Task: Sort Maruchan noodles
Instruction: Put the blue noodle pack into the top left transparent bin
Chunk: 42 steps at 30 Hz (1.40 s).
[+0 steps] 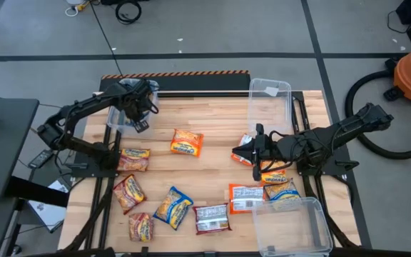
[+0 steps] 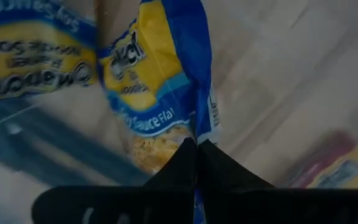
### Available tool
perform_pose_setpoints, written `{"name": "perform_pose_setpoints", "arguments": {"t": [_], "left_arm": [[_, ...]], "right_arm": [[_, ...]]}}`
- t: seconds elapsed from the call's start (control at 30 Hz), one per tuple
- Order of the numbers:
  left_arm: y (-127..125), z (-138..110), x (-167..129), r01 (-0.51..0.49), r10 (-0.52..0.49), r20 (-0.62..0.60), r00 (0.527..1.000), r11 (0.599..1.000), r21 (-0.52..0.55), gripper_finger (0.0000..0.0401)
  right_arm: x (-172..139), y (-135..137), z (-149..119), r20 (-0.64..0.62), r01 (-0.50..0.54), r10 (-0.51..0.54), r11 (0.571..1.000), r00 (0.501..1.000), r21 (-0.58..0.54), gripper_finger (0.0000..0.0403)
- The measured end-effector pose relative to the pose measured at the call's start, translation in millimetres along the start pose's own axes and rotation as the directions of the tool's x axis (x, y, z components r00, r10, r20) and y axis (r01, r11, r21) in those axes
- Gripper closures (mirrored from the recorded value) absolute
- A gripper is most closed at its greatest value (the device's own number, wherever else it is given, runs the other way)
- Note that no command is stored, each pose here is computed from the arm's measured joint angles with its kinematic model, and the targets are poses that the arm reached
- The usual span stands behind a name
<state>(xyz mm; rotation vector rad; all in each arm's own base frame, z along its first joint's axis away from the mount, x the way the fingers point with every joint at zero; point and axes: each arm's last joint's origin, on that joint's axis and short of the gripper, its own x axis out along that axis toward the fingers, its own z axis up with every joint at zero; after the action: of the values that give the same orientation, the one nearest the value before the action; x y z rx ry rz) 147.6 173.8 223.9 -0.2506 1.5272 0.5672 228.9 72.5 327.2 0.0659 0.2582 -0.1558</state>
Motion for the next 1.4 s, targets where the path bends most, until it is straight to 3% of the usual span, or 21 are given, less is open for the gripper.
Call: {"name": "perform_pose_setpoints", "arguments": {"t": [0.23, 0.4, 0.57, 0.8, 1.03, 1.23, 1.4], "left_arm": [[13.8, 10.8, -40.0, -0.080, 0.074, 0.055, 0.996, 0.988, 0.129, 0.0396], [20.2, 16.7, -56.1, -0.129, 0.096, 0.118, 0.988, 0.942, 0.311, 0.0397], [26.4, 20.2, -45.7, -0.016, -0.038, 0.132, 0.991, 0.923, 0.385, 0.0398], [40.1, 25.3, -35.8, 0.025, -0.095, 0.182, 0.979, 0.935, 0.353, 0.0398], [55.3, 36.5, -13.4, 0.051, -0.098, 0.177, 0.979, 0.966, 0.254, 0.0398], [65.0, 50.4, -4.9, -0.090, 0.059, 0.206, 0.977, 0.985, 0.148, 0.0395], [68.3, 48.7, -4.7, -0.173, 0.148, 0.155, 0.977, 0.972, 0.158, 0.0393]], "right_arm": [[0.0, 0.1, 0.6, 0.005, -0.001, 0.001, 1.000, 1.000, 0.003, 0.0367], [0.0, 0.1, 0.6, 0.006, -0.001, 0.001, 1.000, 1.000, 0.003, 0.0367], [0.0, 0.1, 0.6, 0.006, -0.001, 0.001, 1.000, 1.000, 0.003, 0.0367], [0.7, -1.4, 0.7, 0.005, 0.006, -0.006, 1.000, 1.000, -0.003, 0.0367], [0.7, -1.4, 0.6, 0.003, 0.006, -0.006, 1.000, 1.000, -0.005, 0.0367], [1.4, -3.0, 0.9, 0.004, 0.014, -0.014, 1.000, 1.000, -0.005, 0.0367], [2.8, -6.1, 1.3, 0.003, 0.029, -0.029, 1.000, 1.000, -0.003, 0.0367]]}}
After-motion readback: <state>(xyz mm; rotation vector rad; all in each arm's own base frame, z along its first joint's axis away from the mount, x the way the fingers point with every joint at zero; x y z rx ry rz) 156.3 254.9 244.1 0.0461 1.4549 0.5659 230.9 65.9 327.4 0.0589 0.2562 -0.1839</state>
